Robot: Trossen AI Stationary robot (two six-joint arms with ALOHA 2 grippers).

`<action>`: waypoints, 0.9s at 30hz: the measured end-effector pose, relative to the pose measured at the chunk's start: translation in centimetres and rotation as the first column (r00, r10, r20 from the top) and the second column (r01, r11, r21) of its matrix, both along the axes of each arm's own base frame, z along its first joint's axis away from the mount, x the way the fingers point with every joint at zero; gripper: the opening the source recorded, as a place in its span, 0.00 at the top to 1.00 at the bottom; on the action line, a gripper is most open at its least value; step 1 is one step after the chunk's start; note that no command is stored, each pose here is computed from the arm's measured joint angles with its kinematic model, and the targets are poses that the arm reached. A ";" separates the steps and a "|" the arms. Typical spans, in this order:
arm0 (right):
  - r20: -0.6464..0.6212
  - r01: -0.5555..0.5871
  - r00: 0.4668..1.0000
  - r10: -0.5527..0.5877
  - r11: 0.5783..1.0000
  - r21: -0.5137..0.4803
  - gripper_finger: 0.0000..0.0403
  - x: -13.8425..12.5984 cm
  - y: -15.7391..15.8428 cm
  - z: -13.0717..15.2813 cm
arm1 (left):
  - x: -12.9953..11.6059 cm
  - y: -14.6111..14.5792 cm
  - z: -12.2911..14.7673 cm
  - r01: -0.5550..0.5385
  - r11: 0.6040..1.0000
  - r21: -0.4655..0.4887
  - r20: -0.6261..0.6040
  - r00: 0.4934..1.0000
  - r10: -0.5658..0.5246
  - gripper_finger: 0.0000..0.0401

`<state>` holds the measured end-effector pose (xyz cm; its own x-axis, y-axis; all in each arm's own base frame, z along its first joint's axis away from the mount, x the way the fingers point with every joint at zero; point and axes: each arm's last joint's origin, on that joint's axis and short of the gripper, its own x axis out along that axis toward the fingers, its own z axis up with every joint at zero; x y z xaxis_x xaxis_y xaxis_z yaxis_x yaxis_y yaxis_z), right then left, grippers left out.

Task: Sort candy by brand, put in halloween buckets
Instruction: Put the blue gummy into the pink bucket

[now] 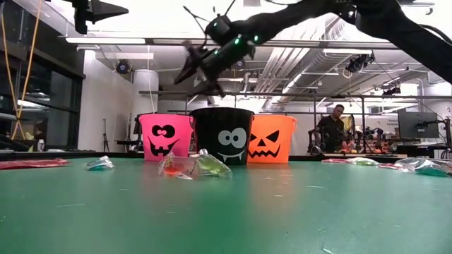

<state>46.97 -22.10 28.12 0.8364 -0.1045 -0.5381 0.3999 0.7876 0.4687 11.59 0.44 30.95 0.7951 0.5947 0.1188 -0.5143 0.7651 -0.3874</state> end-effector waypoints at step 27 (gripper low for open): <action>-0.325 0.310 0.900 -0.289 0.951 0.013 0.38 -26.2 12.3 0.2 | 1.3 -0.5 -0.6 0.145 0.989 0.015 -0.166 0.976 -0.140 0.49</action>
<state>20.73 -9.78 28.30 0.5565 -0.2806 -0.7821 0.7474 0.5803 0.3235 12.91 -0.05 30.33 0.8814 0.4724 -0.0058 -0.4542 0.8440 -0.2851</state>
